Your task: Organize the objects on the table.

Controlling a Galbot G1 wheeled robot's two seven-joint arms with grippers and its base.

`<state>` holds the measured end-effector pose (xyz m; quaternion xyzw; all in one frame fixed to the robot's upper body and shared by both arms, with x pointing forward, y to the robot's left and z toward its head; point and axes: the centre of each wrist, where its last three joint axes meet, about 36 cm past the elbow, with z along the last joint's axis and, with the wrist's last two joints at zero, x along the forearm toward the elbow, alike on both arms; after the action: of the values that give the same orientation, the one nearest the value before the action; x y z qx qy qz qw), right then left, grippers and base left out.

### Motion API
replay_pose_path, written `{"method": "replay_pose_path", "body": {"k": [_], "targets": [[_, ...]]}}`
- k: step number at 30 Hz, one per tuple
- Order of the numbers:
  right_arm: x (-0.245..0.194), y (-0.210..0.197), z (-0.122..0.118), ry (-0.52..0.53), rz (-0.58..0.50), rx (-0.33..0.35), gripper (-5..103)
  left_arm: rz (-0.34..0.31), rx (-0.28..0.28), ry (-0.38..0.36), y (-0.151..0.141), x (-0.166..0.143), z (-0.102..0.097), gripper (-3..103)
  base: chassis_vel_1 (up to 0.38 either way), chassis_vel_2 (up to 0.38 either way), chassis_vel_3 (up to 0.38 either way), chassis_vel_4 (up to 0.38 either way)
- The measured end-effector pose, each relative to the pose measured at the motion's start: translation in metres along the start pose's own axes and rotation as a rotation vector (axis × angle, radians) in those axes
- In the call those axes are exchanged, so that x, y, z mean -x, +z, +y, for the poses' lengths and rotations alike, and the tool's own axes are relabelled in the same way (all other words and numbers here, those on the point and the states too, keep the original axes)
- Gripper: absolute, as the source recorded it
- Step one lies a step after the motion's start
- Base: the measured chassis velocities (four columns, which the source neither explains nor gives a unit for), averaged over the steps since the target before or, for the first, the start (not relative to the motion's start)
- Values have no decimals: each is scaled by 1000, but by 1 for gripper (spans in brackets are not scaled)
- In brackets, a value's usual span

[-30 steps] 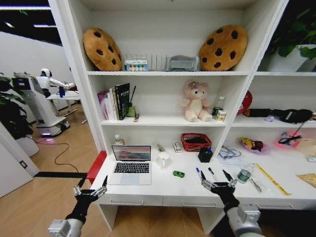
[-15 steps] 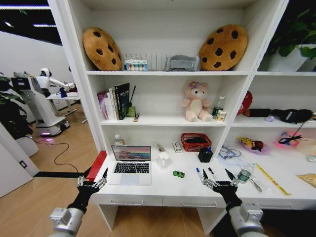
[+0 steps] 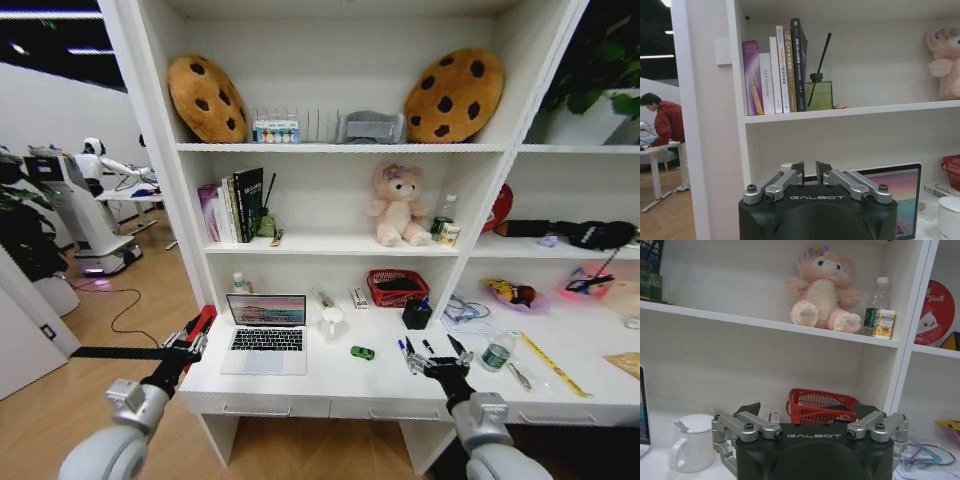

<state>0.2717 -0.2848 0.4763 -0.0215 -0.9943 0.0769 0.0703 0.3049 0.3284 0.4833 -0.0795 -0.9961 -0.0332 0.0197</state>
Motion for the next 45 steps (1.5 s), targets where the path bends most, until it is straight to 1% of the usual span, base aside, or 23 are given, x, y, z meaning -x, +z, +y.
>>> {"method": "replay_pose_path", "body": {"k": [1, 3, 4, 10, 12, 13, 14, 15, 16, 17, 20, 22, 24, 26, 27, 29, 30, 32, 34, 36, 40, 42, 45], "targets": [[2, -2, -1, -17, -6, 23, 100, 9, -20, 11, 1, 6, 1, 8, 0, 0, 0, 0], [2, -2, -1, -19, -6, 27, 100, 10, -21, 11, 1, 6, 1, 8, 0, 0, 0, 0], [3, -3, -1, -28, -10, 41, 100, 17, -35, 19, 2, 10, 2, 3, 0, 0, 0, 0], [7, -6, 2, -49, -24, 66, 100, 37, -59, 40, 9, 23, 6, 0, 0, 0, 0, 0], [7, -5, 7, -58, -24, 77, 100, 51, -76, 88, 18, 38, 4, 0, 0, 0, 0, 0], [7, -5, 7, -58, -24, 77, 100, 51, -76, 88, 18, 38, 4, 0, 0, 0, 0, 0], [6, -3, 9, -60, -23, 74, 100, 48, -80, 115, 19, 44, 2, 0, 0, 0, 0, 0], [4, 2, 11, -61, -18, 62, 100, 25, -73, 173, 16, 64, 0, 0, 0, 0, 0, 0], [5, 6, 10, -54, -10, 44, 100, -24, -75, 218, -2, 100, 0, 0, 0, 0, 0, 0], [7, 8, 10, -49, -7, 39, 100, -9, -85, 236, -6, 111, -1, 0, 0, 0, 0, 0], [7, 10, 10, -46, -4, 36, 100, 3, -89, 247, -7, 115, -2, 0, 0, 0, 0, 0], [9, 16, 11, -31, 3, 25, 100, 51, -102, 281, -6, 134, -6, 0, 0, 0, 0, 0], [10, 19, 11, -27, 3, 21, 100, 64, -109, 289, -6, 139, -8, 0, 0, 0, 0, 0], [10, 22, 10, -24, 3, 16, 100, 95, -129, 321, -8, 152, -16, 0, 0, 0, 0, 0], [10, 22, 10, -24, 3, 16, 100, 95, -129, 321, -8, 152, -16, 0, 0, 0, 0, 0], [12, 22, 9, -20, 0, 13, 100, 121, -137, 355, -13, 163, -28, 0, 0, 0, 0, 0], [12, 22, 9, -20, 0, 13, 100, 121, -137, 355, -13, 163, -28, 0, 0, 0, 0, 0], [13, 21, 7, -16, -4, 10, 100, 134, -134, 360, -16, 172, -39, 0, 0, 0, 0, 0], [13, 21, 7, -15, -4, 10, 100, 137, -133, 358, -16, 174, -41, 0, 0, 0, 0, 0], [11, 23, 7, -9, 8, 9, 100, 151, -129, 352, -18, 185, -50, 0, 0, 0, 0, 0], [11, 26, 7, -6, 16, 5, 100, 165, -114, 344, -17, 193, -51, 0, 0, 0, 0, 0], [12, 26, 8, -7, 13, 8, 100, 177, -104, 320, -14, 200, -46, 0, 0, 0, 0, 0], [13, 26, 9, -8, 10, 10, 100, 185, -101, 311, -12, 203, -43, 0, 0, 0, 0, 0]]}}
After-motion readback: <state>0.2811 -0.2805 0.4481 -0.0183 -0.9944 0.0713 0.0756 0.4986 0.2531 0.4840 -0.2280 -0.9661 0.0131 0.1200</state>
